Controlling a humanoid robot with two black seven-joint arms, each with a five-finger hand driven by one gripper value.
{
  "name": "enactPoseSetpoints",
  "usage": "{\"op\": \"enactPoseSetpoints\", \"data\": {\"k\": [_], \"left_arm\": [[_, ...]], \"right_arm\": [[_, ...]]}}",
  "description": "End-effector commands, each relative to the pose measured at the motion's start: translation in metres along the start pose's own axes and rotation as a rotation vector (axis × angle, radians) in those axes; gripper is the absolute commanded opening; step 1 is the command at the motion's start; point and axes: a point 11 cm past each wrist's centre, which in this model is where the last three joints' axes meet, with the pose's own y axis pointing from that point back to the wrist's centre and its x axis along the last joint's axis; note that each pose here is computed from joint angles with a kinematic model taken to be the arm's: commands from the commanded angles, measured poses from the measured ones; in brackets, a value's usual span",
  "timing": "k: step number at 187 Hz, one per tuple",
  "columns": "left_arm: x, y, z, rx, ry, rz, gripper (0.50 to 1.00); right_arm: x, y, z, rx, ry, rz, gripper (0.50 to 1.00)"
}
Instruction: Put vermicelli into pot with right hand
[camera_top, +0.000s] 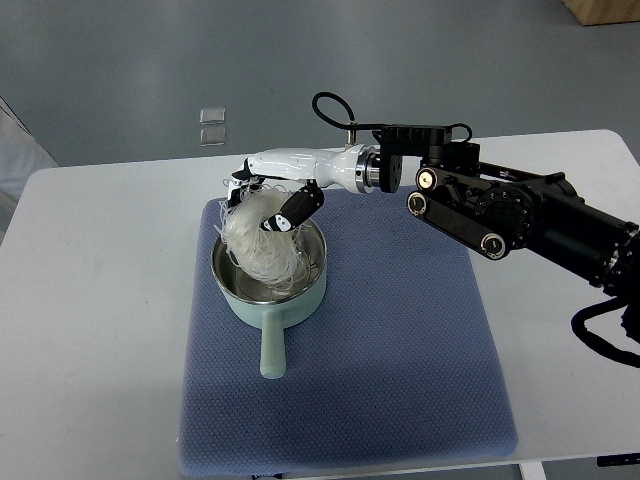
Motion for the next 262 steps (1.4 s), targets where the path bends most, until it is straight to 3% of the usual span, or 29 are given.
{"op": "enactPoseSetpoints", "data": {"k": [1, 30, 59, 68, 120, 169, 262], "left_arm": [[0.0, 0.0, 0.0, 0.0, 0.0, 0.0, 1.0], [0.0, 0.0, 0.0, 0.0, 0.0, 0.0, 1.0], [0.0, 0.0, 0.0, 0.0, 0.0, 0.0, 1.0], [0.0, 0.0, 0.0, 0.0, 0.0, 0.0, 1.0], [0.0, 0.0, 0.0, 0.0, 0.0, -0.001, 1.0], [0.0, 0.0, 0.0, 0.0, 0.0, 0.0, 1.0], [0.0, 0.0, 0.0, 0.0, 0.0, 0.0, 1.0]], "right_arm": [[-0.004, 0.001, 0.006, -0.023, -0.011, 0.002, 0.758], [-0.007, 0.001, 0.007, -0.024, -0.02, 0.002, 0.831], [-0.009, 0.002, 0.008, -0.023, -0.026, -0.002, 0.862], [-0.009, 0.002, 0.008, -0.023, -0.029, -0.002, 0.893], [0.012, 0.008, 0.005, -0.007, -0.044, 0.052, 0.913], [0.056, 0.026, 0.007, 0.071, -0.292, 0.309, 0.919], [0.063, 0.091, 0.105, -0.002, -0.972, 0.973, 0.919]]}}
